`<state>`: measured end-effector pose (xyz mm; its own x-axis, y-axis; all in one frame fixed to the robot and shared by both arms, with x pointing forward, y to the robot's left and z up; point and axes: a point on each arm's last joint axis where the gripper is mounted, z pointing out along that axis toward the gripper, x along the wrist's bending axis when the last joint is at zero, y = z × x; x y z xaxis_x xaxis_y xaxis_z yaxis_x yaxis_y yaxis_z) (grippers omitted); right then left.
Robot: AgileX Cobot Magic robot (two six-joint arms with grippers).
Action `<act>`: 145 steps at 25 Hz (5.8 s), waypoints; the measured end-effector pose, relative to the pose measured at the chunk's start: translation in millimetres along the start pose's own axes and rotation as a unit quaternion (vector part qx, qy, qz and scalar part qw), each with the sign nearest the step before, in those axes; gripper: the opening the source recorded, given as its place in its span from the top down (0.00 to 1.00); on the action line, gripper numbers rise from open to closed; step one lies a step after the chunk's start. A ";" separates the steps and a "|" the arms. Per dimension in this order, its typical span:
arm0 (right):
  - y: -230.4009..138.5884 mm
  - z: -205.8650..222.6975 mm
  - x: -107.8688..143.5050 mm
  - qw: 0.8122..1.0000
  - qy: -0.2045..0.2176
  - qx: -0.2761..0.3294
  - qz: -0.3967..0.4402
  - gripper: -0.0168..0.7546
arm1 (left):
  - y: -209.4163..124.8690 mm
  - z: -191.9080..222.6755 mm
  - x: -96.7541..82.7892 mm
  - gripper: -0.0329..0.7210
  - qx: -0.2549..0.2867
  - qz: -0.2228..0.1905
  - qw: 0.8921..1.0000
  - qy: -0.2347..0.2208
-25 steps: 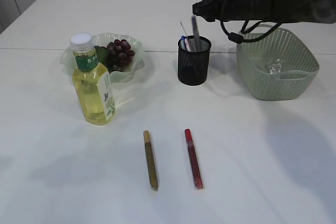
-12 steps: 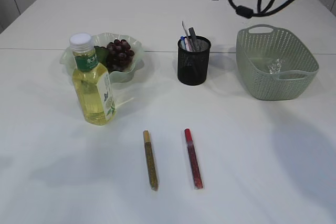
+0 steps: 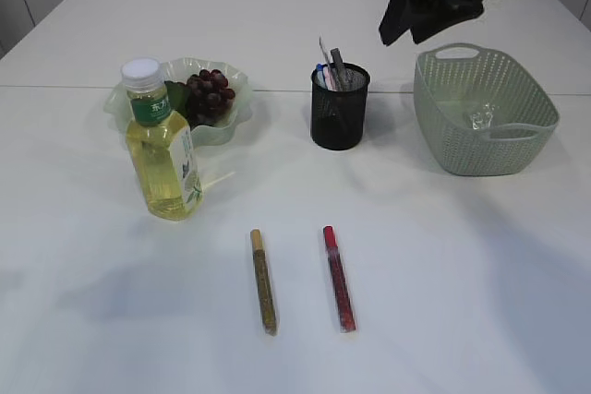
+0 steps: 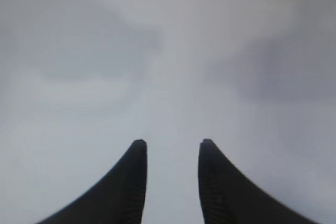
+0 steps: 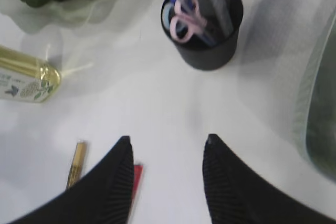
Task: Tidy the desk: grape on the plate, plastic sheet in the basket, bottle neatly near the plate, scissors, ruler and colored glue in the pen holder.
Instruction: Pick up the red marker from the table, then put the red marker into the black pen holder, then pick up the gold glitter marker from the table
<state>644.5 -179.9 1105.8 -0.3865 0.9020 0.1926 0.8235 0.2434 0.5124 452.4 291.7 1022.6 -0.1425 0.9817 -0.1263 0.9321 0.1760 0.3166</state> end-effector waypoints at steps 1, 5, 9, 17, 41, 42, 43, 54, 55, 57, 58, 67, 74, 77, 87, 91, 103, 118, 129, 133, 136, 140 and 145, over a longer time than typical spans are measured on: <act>-3.0 1.1 8.7 1.000 -0.001 0.018 0.005 0.52 | 0.2 0.0 0.0 0.63 -0.001 0.000 1.000 0.000; -17.4 15.2 47.9 0.997 -0.017 0.074 -0.002 0.52 | 0.7 0.0 -0.1 0.63 -0.004 0.000 1.000 0.000; -44.2 39.9 82.8 0.991 -0.030 0.131 -0.003 0.52 | 0.9 0.0 -0.2 0.63 -0.005 -0.001 1.000 -0.001; -89.7 86.2 90.8 0.972 -0.063 0.214 0.068 0.52 | 2.7 0.0 -1.1 0.63 -0.015 -0.003 1.000 -0.006; -114.5 179.9 79.2 0.957 -0.091 0.238 0.138 0.52 | 6.8 -0.3 -2.2 0.64 -0.037 -0.006 0.999 -0.012; -115.9 182.4 78.6 0.956 -0.092 0.241 0.138 0.52 | 6.8 -0.3 -2.2 0.64 -0.037 -0.006 0.999 -0.012; -117.4 184.9 78.1 0.955 -0.093 0.244 0.138 0.52 | 6.8 -0.3 -2.2 0.64 -0.037 -0.006 0.999 -0.012; -117.0 188.9 77.7 0.957 -0.092 0.235 0.140 0.52 | 6.8 -0.3 -2.2 0.64 -0.037 -0.006 0.999 -0.012; -118.0 190.6 77.3 0.957 -0.092 0.238 0.140 0.52 | 6.8 -0.3 -2.2 0.64 -0.037 -0.006 0.999 -0.012; -118.9 192.1 77.0 0.956 -0.093 0.240 0.140 0.52 | 6.8 -0.3 -2.2 0.64 -0.037 -0.006 0.999 -0.012; -118.8 192.2 77.0 0.957 -0.093 0.239 0.140 0.52 | 6.8 -0.3 -2.2 0.64 -0.037 -0.006 0.999 -0.012; -119.0 192.6 76.9 0.956 -0.093 0.239 0.140 0.72 | 6.8 -0.3 -2.2 0.64 -0.037 -0.006 0.999 -0.012; -119.0 192.6 77.9 0.959 -0.077 0.244 0.119 0.84 | 6.8 -0.3 -2.2 0.64 -0.037 -0.006 0.999 -0.012; -113.7 187.2 78.5 0.962 -0.042 0.239 0.124 0.85 | 6.8 -0.3 -2.2 0.64 -0.037 -0.006 0.999 -0.012; -28.7 113.3 42.8 0.983 0.128 0.069 0.114 0.85 | 6.8 -0.3 -2.2 0.64 -0.037 -0.006 0.999 -0.012; 0.8 87.7 19.0 0.984 0.157 -0.016 0.083 0.85 | 6.8 -0.3 -2.2 0.64 -0.037 -0.006 0.999 -0.012; 39.7 56.8 -52.4 0.958 0.130 -0.255 -0.009 0.85 | 3.3 -0.1 -1.7 0.64 -0.018 -0.006 1.000 -0.010; 37.7 118.2 -75.3 0.932 0.087 -0.330 -0.123 0.85 | -3.0 0.0 -1.0 0.64 0.017 -0.006 1.000 -0.005; 36.5 122.2 -76.2 0.931 0.087 -0.330 -0.127 0.54 | -5.5 -0.1 -0.9 0.64 0.030 -0.007 1.000 -0.005; 39.0 113.9 -73.0 0.933 0.103 -0.332 -0.097 0.53 | -5.7 -0.2 -0.9 0.64 0.032 -0.007 0.999 -0.005; 43.4 86.3 -64.8 0.941 0.101 -0.313 -0.076 0.53 | -5.9 -0.2 -1.0 0.64 0.032 -0.008 0.999 -0.005; 37.5 42.5 -43.9 0.969 0.083 -0.226 -0.049 0.53 | -5.9 -0.2 -1.0 0.64 0.032 -0.008 0.999 -0.005; 10.0 5.8 -1.4 0.998 0.041 -0.053 -0.014 0.54 | -5.9 -0.2 -1.0 0.64 0.032 -0.008 0.999 -0.005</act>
<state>655.6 -176.6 1105.9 -0.4446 0.8621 0.2430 0.7655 0.2249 0.6028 447.0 289.6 1021.0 -0.1538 0.9780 -0.1407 0.9495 0.1857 0.2529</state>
